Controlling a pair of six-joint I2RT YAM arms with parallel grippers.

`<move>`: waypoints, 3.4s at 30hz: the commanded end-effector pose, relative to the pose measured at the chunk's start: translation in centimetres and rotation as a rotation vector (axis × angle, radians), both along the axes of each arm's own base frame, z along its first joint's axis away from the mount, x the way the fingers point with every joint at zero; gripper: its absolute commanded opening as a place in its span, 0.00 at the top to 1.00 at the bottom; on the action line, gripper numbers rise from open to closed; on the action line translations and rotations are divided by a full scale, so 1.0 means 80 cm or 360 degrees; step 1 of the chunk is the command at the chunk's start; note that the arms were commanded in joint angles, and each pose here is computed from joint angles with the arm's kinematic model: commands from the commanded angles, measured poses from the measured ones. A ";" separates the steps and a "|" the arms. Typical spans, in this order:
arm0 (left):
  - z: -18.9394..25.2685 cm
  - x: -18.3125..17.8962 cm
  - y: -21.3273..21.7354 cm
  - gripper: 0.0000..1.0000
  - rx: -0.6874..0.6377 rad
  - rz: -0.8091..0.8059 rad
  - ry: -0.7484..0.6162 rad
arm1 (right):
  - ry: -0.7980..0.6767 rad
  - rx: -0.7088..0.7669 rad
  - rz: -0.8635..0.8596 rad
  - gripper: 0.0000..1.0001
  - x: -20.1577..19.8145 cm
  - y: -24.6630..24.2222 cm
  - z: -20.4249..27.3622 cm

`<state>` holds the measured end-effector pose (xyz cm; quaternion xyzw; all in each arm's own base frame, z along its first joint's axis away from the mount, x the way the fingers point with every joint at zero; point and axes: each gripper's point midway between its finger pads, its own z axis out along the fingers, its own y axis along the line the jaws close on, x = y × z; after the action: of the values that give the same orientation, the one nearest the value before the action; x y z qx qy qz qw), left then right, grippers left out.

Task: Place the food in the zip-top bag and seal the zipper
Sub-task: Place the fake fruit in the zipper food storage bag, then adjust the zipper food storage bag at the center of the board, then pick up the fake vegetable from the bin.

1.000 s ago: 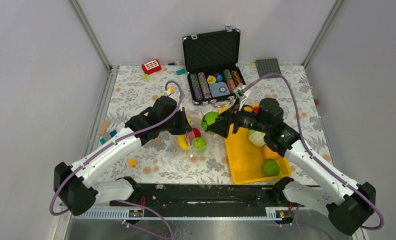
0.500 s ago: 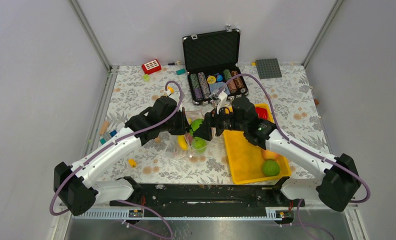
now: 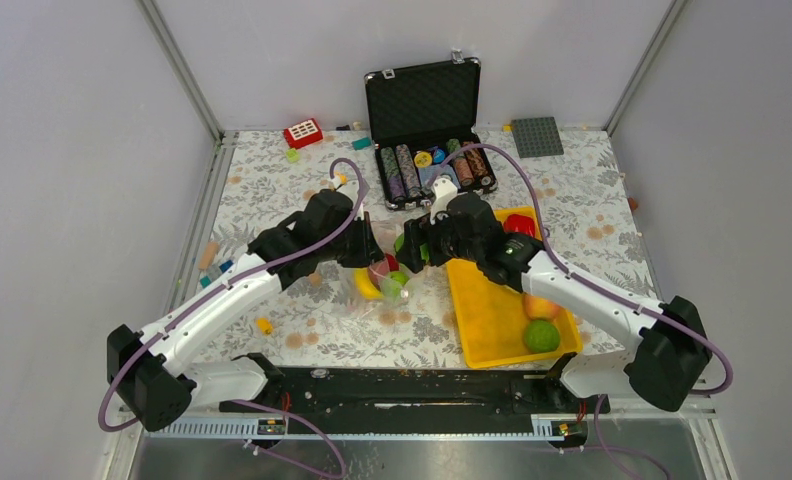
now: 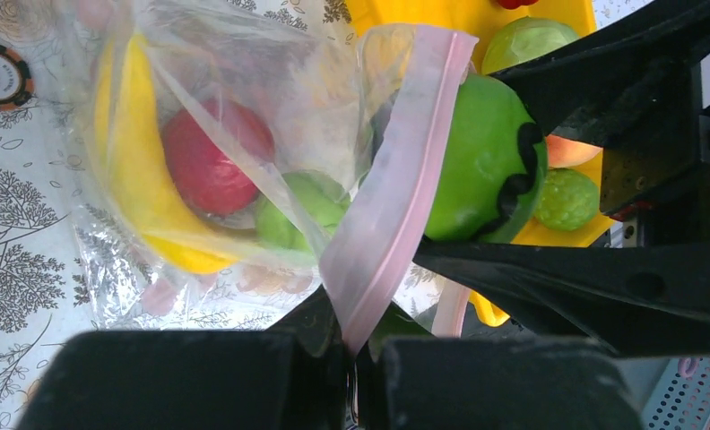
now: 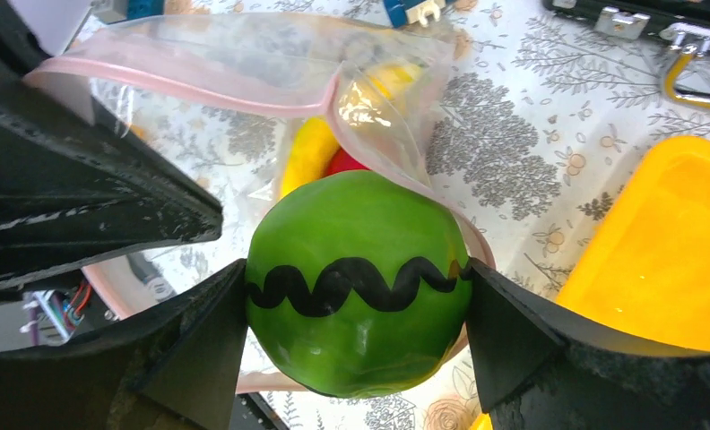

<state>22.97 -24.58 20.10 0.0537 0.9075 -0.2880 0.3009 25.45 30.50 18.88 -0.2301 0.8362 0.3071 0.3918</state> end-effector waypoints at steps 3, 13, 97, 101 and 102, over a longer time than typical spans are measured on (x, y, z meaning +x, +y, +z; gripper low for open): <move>0.040 0.008 -0.010 1.00 -0.0095 -0.0038 -0.0115 | -0.0127 -0.0131 -0.0121 0.22 0.020 -0.004 0.018; 0.036 0.011 -0.012 1.00 -0.0090 -0.0033 -0.0104 | -0.0177 0.0020 0.0061 0.00 -0.006 0.012 0.050; 0.056 0.029 0.013 1.00 0.0132 0.0045 -0.0177 | -0.0228 0.0046 -0.0669 0.00 0.002 -0.137 0.122; 0.055 0.032 0.012 1.00 0.0141 0.0041 -0.0176 | -0.0147 -0.0021 -0.1005 0.00 0.008 -0.199 0.094; 0.054 0.032 0.012 1.00 0.0141 0.0040 -0.0173 | -0.0094 -0.0060 -0.1088 0.00 0.010 -0.214 0.081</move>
<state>24.19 -22.57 21.89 0.0649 0.9218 -0.2134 0.3171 24.96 18.96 29.09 -0.0646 0.8254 0.2316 0.5107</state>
